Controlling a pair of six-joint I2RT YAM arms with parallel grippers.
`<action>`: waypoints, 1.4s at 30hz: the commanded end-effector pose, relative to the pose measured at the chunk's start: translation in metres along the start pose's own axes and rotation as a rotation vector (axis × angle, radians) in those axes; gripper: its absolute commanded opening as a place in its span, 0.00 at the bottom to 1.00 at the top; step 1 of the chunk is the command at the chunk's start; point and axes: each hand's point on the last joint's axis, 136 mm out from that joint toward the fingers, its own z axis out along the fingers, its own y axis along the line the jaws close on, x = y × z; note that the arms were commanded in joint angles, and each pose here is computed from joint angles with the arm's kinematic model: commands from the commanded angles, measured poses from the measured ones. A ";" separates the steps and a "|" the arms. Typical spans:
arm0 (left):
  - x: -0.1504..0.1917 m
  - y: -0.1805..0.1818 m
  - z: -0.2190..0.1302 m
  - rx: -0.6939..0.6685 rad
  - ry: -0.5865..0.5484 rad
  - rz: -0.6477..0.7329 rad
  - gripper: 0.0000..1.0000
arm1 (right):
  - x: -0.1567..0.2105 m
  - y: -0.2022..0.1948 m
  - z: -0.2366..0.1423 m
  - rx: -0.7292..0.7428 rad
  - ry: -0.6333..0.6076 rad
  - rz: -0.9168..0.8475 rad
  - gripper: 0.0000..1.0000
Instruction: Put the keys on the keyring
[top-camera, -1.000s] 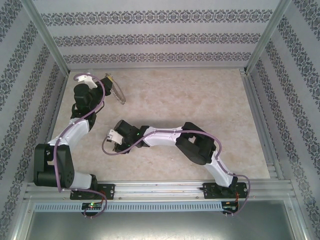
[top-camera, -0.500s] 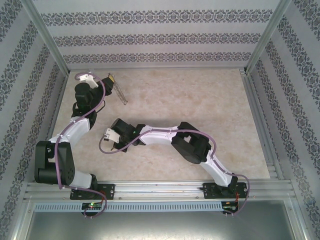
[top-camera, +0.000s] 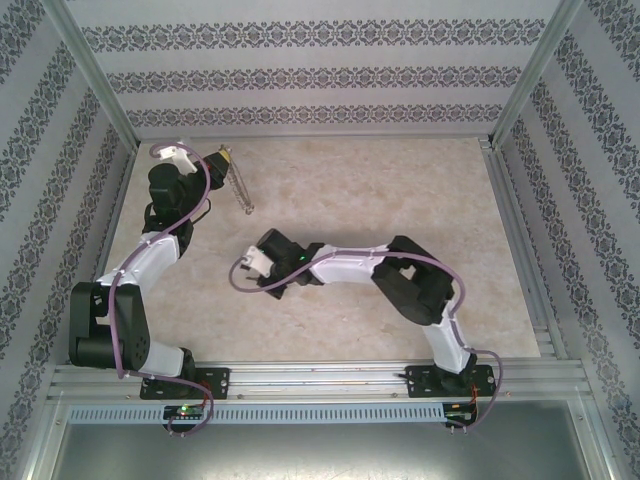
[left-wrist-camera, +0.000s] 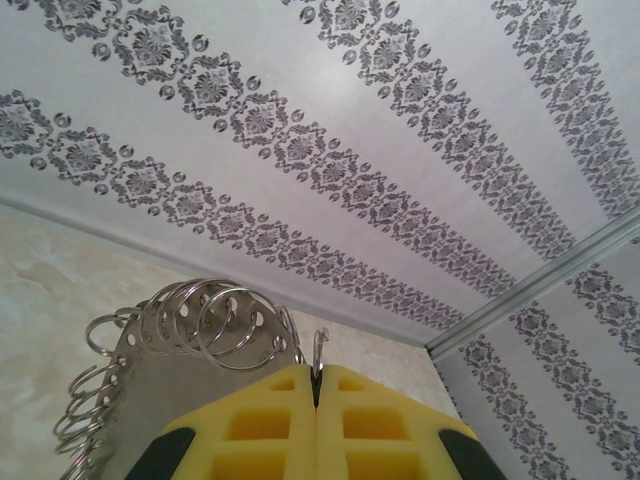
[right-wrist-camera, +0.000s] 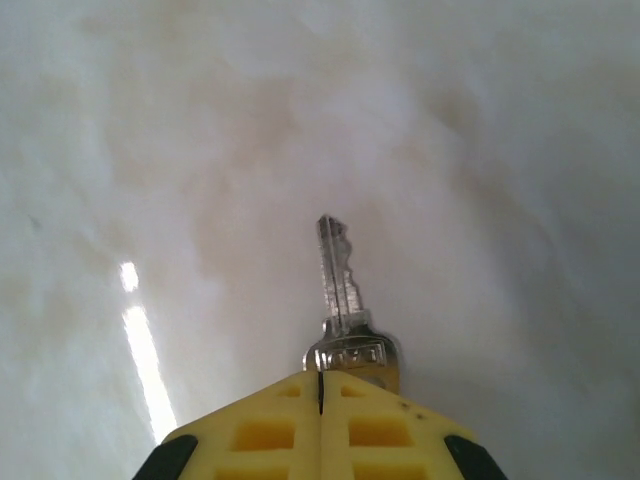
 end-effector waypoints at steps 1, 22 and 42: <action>-0.023 -0.024 0.001 0.101 -0.046 0.000 0.00 | 0.011 -0.018 -0.025 0.035 -0.028 0.111 0.00; 0.082 -0.080 0.011 0.307 0.224 -0.054 0.00 | 0.104 -0.106 -0.099 0.126 -0.134 0.686 0.00; 0.117 -0.107 0.002 0.363 0.303 -0.023 0.00 | 0.120 -0.105 -0.095 0.137 -0.129 0.744 0.19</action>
